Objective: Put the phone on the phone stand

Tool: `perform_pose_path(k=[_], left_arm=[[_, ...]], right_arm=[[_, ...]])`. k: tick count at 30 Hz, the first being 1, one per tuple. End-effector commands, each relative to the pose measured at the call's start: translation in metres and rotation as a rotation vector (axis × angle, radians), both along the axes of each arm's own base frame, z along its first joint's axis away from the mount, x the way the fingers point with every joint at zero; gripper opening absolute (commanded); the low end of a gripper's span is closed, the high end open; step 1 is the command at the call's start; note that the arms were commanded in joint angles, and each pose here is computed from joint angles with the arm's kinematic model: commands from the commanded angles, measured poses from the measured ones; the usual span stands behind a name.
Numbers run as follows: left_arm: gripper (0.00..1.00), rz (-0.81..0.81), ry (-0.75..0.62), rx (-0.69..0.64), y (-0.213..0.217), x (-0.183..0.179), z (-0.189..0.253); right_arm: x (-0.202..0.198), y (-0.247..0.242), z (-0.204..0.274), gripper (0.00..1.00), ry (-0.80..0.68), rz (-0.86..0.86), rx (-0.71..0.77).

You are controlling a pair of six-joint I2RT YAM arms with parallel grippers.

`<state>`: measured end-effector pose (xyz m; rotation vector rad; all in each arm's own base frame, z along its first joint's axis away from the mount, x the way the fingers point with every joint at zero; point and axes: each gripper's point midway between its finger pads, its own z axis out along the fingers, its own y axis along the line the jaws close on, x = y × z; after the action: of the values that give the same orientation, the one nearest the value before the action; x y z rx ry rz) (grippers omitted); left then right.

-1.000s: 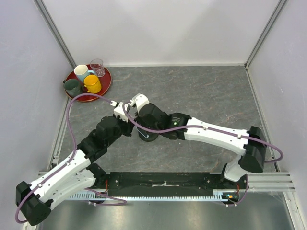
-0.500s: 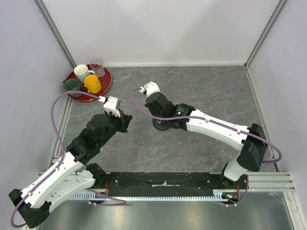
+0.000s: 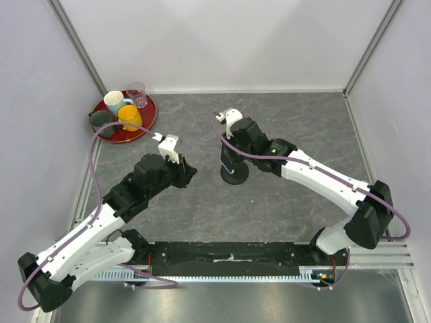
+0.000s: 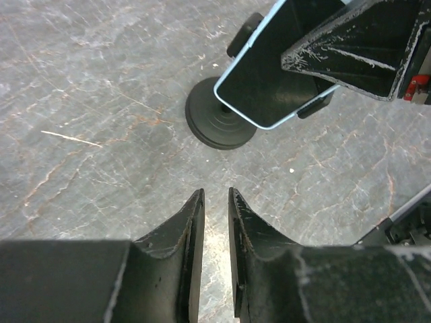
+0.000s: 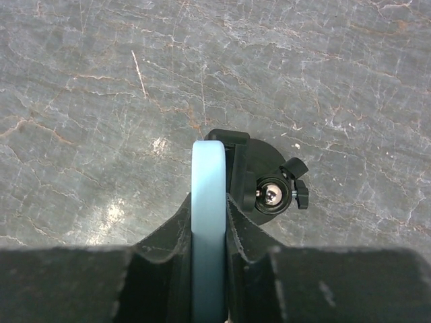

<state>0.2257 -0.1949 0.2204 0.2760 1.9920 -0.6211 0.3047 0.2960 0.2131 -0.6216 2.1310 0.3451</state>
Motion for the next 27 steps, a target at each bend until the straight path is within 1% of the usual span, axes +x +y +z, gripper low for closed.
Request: perform_pose_path(k=[1, 2, 5, 6, 7, 10, 11, 12, 13, 15, 16, 18, 19, 20, 21, 25, 27], left_arm=[[0.27, -0.067, -0.003, -0.102, -0.021, -0.003, 0.026], [0.27, -0.069, -0.001, -0.104, -0.022, -0.003, 0.024], [0.30, -0.122, 0.017, -0.127, -0.033, -0.007, 0.022], [0.31, -0.135, 0.018, -0.132, -0.035, -0.008, 0.022], [0.35, -0.168, 0.032, -0.137, -0.040, -0.011, 0.019], [0.43, -0.243, 0.046, -0.151, -0.053, -0.016, 0.020], [0.44, -0.260, 0.048, -0.148, -0.054, -0.016, 0.020], [0.46, -0.274, 0.056, -0.144, -0.056, -0.016, 0.019], [0.50, -0.310, 0.065, -0.146, -0.061, -0.018, 0.021], [0.54, -0.307, 0.090, -0.142, -0.056, -0.010, 0.020], [0.57, -0.340, 0.101, -0.164, -0.058, -0.012, 0.025], [0.59, -0.307, 0.127, -0.199, -0.047, 0.005, 0.026], [0.61, -0.335, 0.144, -0.229, -0.046, 0.004, 0.027], [0.61, -0.302, 0.155, -0.259, -0.037, 0.014, 0.029], [0.61, -0.307, 0.144, -0.281, -0.037, 0.018, 0.033], [0.63, -0.350, 0.153, -0.325, -0.042, 0.024, 0.037], [0.67, -0.389, 0.151, -0.340, -0.049, 0.026, 0.036]], right_arm=[[-0.004, -0.014, 0.007, 0.29, 0.014, -0.028, 0.014], [-0.003, -0.016, 0.006, 0.29, 0.018, -0.032, 0.014], [-0.003, -0.018, 0.004, 0.37, 0.027, -0.037, 0.021], [-0.004, -0.019, 0.004, 0.44, 0.029, -0.032, 0.019], [-0.004, -0.021, 0.006, 0.47, 0.024, -0.037, 0.023], [-0.005, -0.025, 0.009, 0.54, 0.016, -0.031, 0.028], [-0.006, -0.024, 0.009, 0.56, 0.023, -0.021, 0.032], [-0.007, -0.026, 0.010, 0.59, 0.020, -0.015, 0.034], [-0.007, -0.029, 0.009, 0.62, 0.026, -0.019, 0.031], [-0.011, -0.033, 0.011, 0.65, 0.030, 0.000, 0.041], [-0.010, -0.038, 0.010, 0.66, 0.035, 0.001, 0.046], [-0.014, -0.040, 0.007, 0.66, 0.055, 0.036, 0.068], [-0.010, -0.046, 0.007, 0.65, 0.051, 0.032, 0.071], [-0.008, -0.050, 0.006, 0.63, 0.049, 0.023, 0.066], [-0.012, -0.048, 0.005, 0.61, 0.065, 0.058, 0.082], [-0.002, -0.058, 0.006, 0.58, 0.048, 0.070, 0.064], [0.004, -0.062, 0.008, 0.57, 0.034, 0.102, 0.038]])
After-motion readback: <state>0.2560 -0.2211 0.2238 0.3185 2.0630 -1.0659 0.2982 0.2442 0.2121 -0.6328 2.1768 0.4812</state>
